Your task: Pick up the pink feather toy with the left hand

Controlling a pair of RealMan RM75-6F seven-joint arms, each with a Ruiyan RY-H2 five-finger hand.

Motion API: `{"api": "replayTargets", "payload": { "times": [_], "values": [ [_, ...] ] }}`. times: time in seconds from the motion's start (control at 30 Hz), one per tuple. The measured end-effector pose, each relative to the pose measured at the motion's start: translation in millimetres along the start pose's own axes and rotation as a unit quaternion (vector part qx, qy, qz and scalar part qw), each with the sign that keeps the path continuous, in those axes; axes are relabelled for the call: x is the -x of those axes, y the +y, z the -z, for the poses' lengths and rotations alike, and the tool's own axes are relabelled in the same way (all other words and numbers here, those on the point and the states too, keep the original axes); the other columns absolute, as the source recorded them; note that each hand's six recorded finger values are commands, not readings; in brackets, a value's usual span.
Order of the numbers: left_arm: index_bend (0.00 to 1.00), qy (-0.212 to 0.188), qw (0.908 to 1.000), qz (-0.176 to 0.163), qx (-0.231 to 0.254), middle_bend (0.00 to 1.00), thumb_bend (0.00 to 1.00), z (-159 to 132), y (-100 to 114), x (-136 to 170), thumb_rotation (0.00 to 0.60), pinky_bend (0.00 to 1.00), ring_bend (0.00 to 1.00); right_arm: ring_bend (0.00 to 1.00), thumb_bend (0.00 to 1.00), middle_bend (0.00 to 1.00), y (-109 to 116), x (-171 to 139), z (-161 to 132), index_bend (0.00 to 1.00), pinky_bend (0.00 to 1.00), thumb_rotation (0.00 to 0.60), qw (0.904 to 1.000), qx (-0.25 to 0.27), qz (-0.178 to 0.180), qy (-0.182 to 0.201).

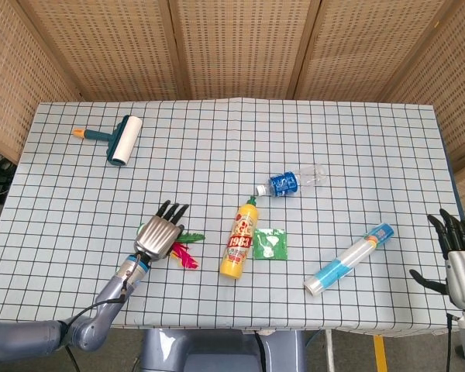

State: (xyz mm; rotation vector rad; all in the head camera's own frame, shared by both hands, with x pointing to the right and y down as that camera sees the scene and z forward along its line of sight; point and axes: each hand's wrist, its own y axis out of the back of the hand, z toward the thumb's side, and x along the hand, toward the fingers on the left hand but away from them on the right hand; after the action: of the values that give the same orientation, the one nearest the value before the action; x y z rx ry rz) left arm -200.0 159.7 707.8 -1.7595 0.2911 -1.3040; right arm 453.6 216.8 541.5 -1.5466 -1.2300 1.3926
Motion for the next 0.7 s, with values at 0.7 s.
{"api": "replayTargets", "payload": {
  "times": [0.7],
  "values": [
    [0.73, 0.006, 0.9999, -0.008, -0.008, 0.00, 0.56, 4.0, 0.8, 3.6, 0.600, 0.00, 0.00, 0.00, 0.12, 0.00, 4.5, -0.2, 2.2, 0.12, 0.06, 0.600, 0.9999, 0.009, 0.009, -0.005]
  ]
}}
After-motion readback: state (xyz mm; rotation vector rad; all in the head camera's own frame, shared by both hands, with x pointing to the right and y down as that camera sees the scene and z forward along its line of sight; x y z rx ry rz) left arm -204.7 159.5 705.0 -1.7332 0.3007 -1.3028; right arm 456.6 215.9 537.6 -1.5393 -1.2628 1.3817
